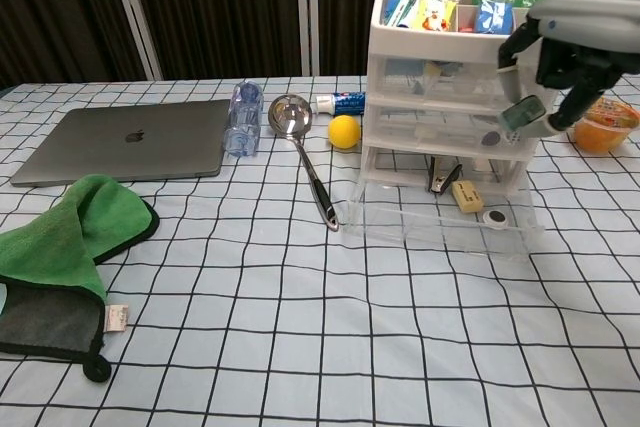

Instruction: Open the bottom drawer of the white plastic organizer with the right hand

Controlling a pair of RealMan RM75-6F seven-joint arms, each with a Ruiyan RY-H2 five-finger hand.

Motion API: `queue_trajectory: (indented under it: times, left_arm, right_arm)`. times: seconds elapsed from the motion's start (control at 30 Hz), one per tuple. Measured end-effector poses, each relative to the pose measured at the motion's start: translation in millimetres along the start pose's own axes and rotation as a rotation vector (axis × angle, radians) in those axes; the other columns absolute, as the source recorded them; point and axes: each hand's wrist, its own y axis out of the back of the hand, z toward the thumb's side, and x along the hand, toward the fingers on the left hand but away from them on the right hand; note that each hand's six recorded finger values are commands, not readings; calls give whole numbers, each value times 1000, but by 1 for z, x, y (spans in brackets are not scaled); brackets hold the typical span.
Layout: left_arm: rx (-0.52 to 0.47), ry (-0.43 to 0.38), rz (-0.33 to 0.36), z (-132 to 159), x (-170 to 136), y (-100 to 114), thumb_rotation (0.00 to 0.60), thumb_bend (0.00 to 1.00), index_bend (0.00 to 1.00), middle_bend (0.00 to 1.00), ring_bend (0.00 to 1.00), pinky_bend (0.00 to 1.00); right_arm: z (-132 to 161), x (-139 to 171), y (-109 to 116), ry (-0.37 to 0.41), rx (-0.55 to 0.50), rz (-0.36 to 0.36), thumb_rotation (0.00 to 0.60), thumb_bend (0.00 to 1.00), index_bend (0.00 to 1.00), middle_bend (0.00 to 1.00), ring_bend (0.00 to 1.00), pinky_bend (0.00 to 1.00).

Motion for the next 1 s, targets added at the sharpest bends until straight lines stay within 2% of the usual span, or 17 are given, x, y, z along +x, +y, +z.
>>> queue_trajectory:
  times: [0.23, 0.67, 1.0]
  left_arm:
    - [14, -33, -2, 8, -6, -1, 600, 0, 0, 0, 0, 0]
    - [35, -76, -11, 21, -14, -7, 600, 0, 0, 0, 0, 0]
    - [37, -89, -9, 25, -17, -8, 600, 0, 0, 0, 0, 0]
  right_arm:
    - [-40, 28, -12, -106, 37, 20, 600, 151, 624, 1000, 1000, 826]
    - [-120, 72, -65, -287, 7, 92, 600, 150, 618, 1000, 1000, 826]
    - [-145, 90, -110, -352, -5, 152, 600, 147, 596, 1000, 1000, 826]
